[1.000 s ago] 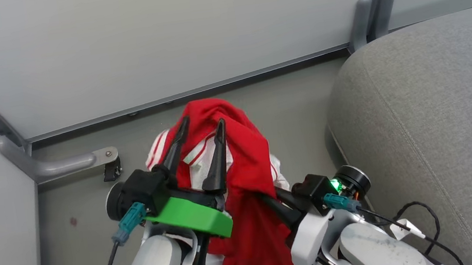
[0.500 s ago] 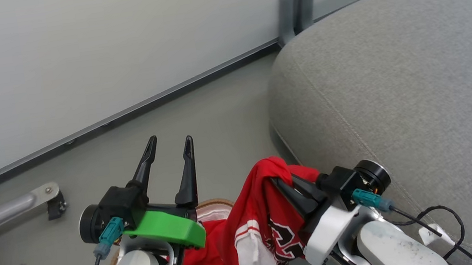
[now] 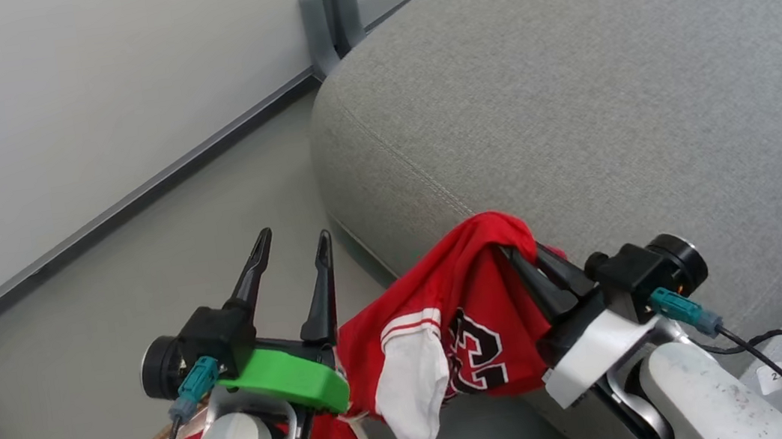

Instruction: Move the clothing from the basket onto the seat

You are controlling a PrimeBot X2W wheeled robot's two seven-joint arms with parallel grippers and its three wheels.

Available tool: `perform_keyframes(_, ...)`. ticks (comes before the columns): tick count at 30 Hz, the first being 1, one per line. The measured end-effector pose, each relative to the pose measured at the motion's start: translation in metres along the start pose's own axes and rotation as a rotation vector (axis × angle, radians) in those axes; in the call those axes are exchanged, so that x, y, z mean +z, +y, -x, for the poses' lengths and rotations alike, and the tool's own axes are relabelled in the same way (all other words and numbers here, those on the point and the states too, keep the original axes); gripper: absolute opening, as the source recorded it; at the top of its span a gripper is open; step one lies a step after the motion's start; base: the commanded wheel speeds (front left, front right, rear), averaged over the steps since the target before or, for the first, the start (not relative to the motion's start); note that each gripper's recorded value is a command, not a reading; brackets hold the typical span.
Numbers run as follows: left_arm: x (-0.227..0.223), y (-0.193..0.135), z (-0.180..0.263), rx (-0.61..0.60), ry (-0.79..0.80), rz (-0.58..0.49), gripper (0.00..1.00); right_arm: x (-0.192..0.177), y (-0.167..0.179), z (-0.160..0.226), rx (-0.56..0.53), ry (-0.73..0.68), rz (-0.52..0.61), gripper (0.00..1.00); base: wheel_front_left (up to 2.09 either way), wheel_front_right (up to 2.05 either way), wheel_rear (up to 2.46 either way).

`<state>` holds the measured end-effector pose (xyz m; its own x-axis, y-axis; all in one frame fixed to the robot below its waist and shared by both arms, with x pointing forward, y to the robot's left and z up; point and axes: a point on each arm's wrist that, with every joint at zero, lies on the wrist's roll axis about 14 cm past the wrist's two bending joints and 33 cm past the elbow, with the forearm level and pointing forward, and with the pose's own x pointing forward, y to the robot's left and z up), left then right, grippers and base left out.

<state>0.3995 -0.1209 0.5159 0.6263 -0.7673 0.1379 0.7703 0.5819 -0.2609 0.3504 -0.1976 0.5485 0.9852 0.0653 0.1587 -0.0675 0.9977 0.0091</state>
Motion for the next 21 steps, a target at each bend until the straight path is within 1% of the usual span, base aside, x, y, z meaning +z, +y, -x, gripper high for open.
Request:
perform_keyframes(6, -0.018, -0.023, -0.013, -0.088, 0.039, 0.033, 1.0, 0.01, -0.033, 0.008, -0.076, -0.012, 0.088, 0.0, 0.0, 0.0, 0.0)
perform_keyframes(9, -0.026, -0.029, -0.017, -0.116, 0.054, 0.043, 1.0, 0.028, -0.055, 0.004, -0.099, -0.041, 0.17, 0.0, 0.0, 0.0, 0.0)
perform_keyframes(15, -0.038, -0.026, -0.023, -0.148, 0.067, 0.052, 1.0, 0.093, -0.097, -0.034, -0.089, -0.148, 0.422, 0.0, 0.01, 0.01, 0.01)
perform_keyframes(18, -0.045, -0.017, -0.025, -0.149, 0.073, 0.061, 1.0, 0.129, -0.11, -0.06, -0.075, -0.206, 0.546, 0.0, 0.0, 0.0, 0.0)
perform_keyframes(21, -0.052, -0.006, -0.028, -0.15, 0.074, 0.061, 1.0, 0.16, -0.12, -0.087, -0.078, -0.255, 0.642, 0.0, 0.0, 0.0, 0.0)
